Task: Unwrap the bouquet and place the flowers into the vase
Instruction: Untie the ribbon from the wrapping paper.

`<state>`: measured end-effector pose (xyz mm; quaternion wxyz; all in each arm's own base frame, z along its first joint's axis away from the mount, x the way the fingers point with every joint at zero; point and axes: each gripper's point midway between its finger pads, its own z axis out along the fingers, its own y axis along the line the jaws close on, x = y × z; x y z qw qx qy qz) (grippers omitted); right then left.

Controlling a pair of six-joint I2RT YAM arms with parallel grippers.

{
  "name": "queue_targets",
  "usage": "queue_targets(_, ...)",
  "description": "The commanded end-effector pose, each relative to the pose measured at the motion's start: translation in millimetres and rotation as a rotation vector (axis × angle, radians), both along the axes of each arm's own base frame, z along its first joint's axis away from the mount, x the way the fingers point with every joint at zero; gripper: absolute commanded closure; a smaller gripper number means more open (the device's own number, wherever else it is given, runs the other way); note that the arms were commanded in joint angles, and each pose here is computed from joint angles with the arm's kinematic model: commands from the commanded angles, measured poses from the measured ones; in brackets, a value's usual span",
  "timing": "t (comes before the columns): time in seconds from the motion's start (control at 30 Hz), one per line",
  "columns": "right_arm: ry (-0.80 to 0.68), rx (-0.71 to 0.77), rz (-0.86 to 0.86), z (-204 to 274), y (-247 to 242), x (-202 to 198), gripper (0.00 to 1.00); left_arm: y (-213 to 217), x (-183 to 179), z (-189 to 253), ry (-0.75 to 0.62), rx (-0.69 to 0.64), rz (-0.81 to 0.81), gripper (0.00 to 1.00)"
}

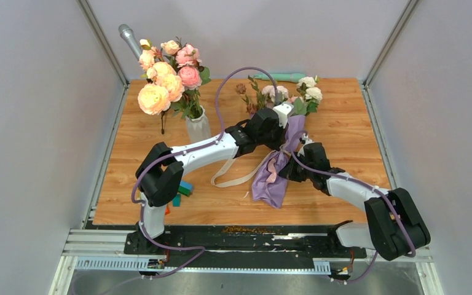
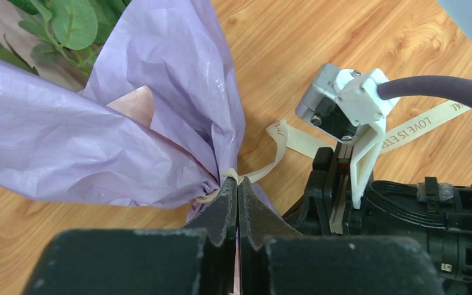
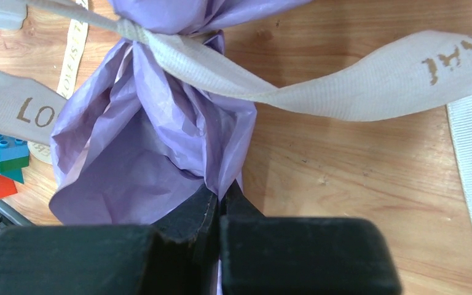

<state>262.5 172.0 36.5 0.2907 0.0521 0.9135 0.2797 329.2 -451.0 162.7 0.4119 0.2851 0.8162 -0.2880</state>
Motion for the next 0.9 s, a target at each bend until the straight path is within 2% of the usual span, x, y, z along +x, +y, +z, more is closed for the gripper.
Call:
queue_targets(0.0, 0.048, -0.068, 0.013, -14.3, -14.1, -21.3, 1.00, -19.9, 19.4, 85.1, -0.167, -0.204, 0.019, 1.00)
queue_targets(0.13, 0.001, -0.052, 0.030, 0.8, -12.5, -21.5, 0.98, 1.7, 25.1, 55.0, -0.154, -0.071, 0.069, 1.00)
queue_targets(0.2, -0.013, -0.051, 0.033, 7.4, -13.4, -23.1, 0.86, 12.2, 26.9, 40.3, -0.130, -0.026, 0.089, 0.95)
queue_targets(0.27, -0.030, -0.052, 0.039, 16.1, -14.5, -24.5, 0.72, 19.0, 26.2, 31.6, -0.114, -0.009, 0.094, 0.84)
queue_targets(0.33, -0.053, -0.062, 0.044, 28.3, -17.0, -25.3, 0.60, 21.4, 22.4, 26.9, -0.104, -0.002, 0.080, 0.63)
queue_targets(0.47, -0.133, -0.092, 0.044, 56.6, -24.7, -23.0, 0.44, 24.2, 12.2, 23.7, -0.083, 0.002, 0.049, 0.42)
queue_targets(0.63, -0.235, -0.133, 0.033, 82.5, -37.8, -7.3, 0.43, 33.4, -10.1, 25.8, -0.053, -0.007, 0.015, 0.27)
queue_targets(0.67, -0.249, -0.137, 0.034, 85.3, -39.5, -2.8, 0.43, 33.5, -16.2, 30.3, -0.049, -0.019, 0.002, 0.26)
queue_targets(0.87, -0.284, -0.151, 0.079, 88.8, -36.0, 23.9, 0.54, 46.9, -51.4, -6.4, 0.053, 0.029, -0.011, 0.22)
